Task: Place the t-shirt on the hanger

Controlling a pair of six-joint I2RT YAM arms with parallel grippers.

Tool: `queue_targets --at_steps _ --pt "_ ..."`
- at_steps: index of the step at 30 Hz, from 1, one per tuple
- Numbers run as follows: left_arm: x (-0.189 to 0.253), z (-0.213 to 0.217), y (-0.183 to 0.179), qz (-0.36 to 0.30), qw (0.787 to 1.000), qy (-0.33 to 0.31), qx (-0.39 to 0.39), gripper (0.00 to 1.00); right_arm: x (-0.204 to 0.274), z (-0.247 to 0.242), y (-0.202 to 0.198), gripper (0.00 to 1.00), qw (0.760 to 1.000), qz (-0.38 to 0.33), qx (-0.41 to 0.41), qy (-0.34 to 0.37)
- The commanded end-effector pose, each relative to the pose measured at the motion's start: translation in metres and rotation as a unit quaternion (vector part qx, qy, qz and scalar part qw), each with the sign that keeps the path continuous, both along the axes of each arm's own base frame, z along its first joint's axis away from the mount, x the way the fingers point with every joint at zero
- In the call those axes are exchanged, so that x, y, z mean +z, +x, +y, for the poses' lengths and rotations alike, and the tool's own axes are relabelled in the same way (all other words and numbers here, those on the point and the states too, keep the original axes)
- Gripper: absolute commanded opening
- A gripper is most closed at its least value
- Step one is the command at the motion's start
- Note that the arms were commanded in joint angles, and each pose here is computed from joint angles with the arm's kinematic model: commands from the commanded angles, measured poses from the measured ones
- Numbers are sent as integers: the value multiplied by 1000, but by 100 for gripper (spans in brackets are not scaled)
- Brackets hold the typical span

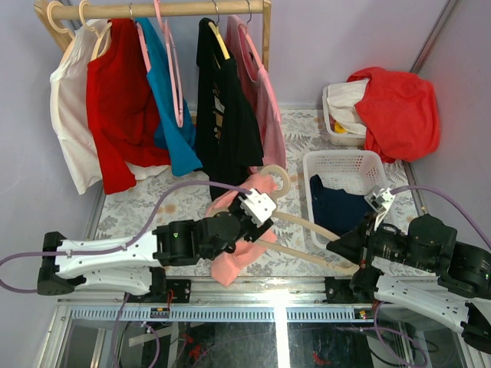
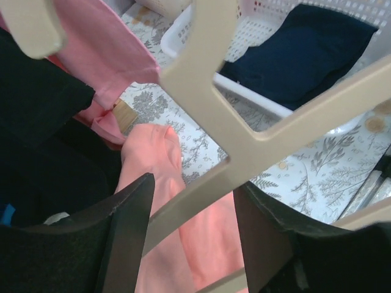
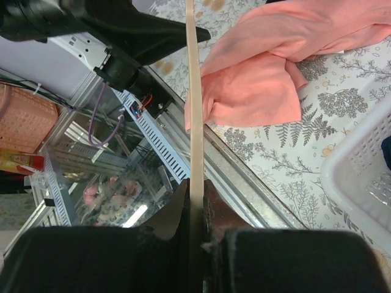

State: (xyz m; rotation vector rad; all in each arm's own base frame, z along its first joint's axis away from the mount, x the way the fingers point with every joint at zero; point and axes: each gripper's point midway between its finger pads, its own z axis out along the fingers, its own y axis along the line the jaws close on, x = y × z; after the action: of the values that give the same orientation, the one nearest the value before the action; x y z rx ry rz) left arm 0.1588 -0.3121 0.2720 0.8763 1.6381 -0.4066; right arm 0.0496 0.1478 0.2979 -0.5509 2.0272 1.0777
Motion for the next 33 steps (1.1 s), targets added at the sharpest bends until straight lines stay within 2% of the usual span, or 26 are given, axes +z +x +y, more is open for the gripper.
queue_targets --at_steps 1,4,6,9,12,16,26,33 --pt "11 -3 2 -32 999 4 11 44 32 7 -9 0 998 -18 34 40" --pt "12 -4 -2 -28 1000 8 7 25 32 8 -8 0 999 -16 33 34" --pt "13 -4 -2 -30 999 10 10 19 29 10 -7 3 999 -13 34 29" --pt "18 -5 -4 -40 999 18 13 18 20 15 -6 25 999 -3 39 17" --pt "24 -9 -7 -53 998 31 12 18 12 19 -4 41 999 6 40 0" --pt "30 -17 -9 -68 996 55 10 18 6 21 -1 52 999 12 42 -29" --pt "34 -40 -23 -96 989 106 -31 18 0 3 8 65 993 9 21 -116" --pt "20 -70 -42 -99 979 154 -83 18 -12 6 19 66 986 2 22 -164"
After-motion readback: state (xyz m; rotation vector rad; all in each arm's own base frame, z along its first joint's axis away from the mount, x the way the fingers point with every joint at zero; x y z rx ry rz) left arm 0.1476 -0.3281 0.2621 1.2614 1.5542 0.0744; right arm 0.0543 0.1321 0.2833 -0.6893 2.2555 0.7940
